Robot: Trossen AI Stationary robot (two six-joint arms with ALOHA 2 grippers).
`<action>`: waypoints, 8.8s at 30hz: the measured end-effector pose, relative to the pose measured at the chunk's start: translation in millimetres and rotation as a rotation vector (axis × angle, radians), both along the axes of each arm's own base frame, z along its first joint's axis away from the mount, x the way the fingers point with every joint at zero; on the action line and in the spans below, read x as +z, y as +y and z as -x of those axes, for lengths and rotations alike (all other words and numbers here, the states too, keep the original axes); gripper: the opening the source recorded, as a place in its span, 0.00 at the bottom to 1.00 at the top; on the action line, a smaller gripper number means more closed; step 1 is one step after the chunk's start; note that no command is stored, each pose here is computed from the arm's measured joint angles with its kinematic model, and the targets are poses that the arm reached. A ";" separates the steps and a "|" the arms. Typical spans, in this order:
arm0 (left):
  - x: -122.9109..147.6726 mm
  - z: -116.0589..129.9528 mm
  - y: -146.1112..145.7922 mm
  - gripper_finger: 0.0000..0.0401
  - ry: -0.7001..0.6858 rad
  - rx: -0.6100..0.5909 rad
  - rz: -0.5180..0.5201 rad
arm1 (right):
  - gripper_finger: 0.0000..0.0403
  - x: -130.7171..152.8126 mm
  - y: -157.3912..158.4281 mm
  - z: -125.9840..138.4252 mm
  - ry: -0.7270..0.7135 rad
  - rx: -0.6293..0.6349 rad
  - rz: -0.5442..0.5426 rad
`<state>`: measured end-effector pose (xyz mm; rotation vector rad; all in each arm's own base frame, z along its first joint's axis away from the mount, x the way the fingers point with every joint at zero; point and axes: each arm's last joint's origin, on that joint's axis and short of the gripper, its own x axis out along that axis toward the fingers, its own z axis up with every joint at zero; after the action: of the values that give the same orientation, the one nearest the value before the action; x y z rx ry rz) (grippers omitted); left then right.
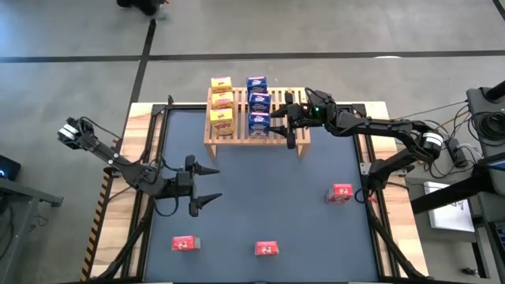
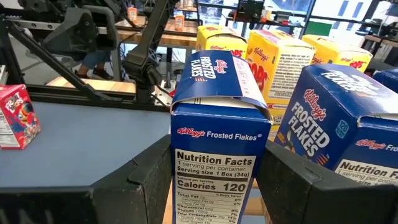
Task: Stack cereal on shelf
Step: Put the blue cereal box aligned with the other blue cereal box on the shelf, then put the bottom left red cereal box on the shelf
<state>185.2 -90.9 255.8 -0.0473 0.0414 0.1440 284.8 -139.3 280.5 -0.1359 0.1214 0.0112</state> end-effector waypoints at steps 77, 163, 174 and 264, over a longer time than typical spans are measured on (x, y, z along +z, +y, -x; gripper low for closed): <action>2.2 0.1 -36.6 0.84 0.703 -0.352 0.204 | 0.65 8.2 169.8 57.8 0.266 0.023 -0.066; -26.9 49.6 -146.3 0.51 0.973 0.007 0.062 | 0.61 11.5 209.3 66.0 0.224 0.020 -0.160; -21.1 48.7 -147.9 0.51 0.962 -0.007 0.073 | 0.61 11.3 209.3 66.1 0.226 0.018 -0.166; 30.3 2.5 -88.3 0.40 0.537 0.047 -0.061 | 0.61 -46.8 248.9 -45.6 -0.049 0.092 -0.075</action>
<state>182.7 -179.1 286.1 0.0529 0.5722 0.2020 330.4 109.7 233.7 -0.0663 0.0656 0.1043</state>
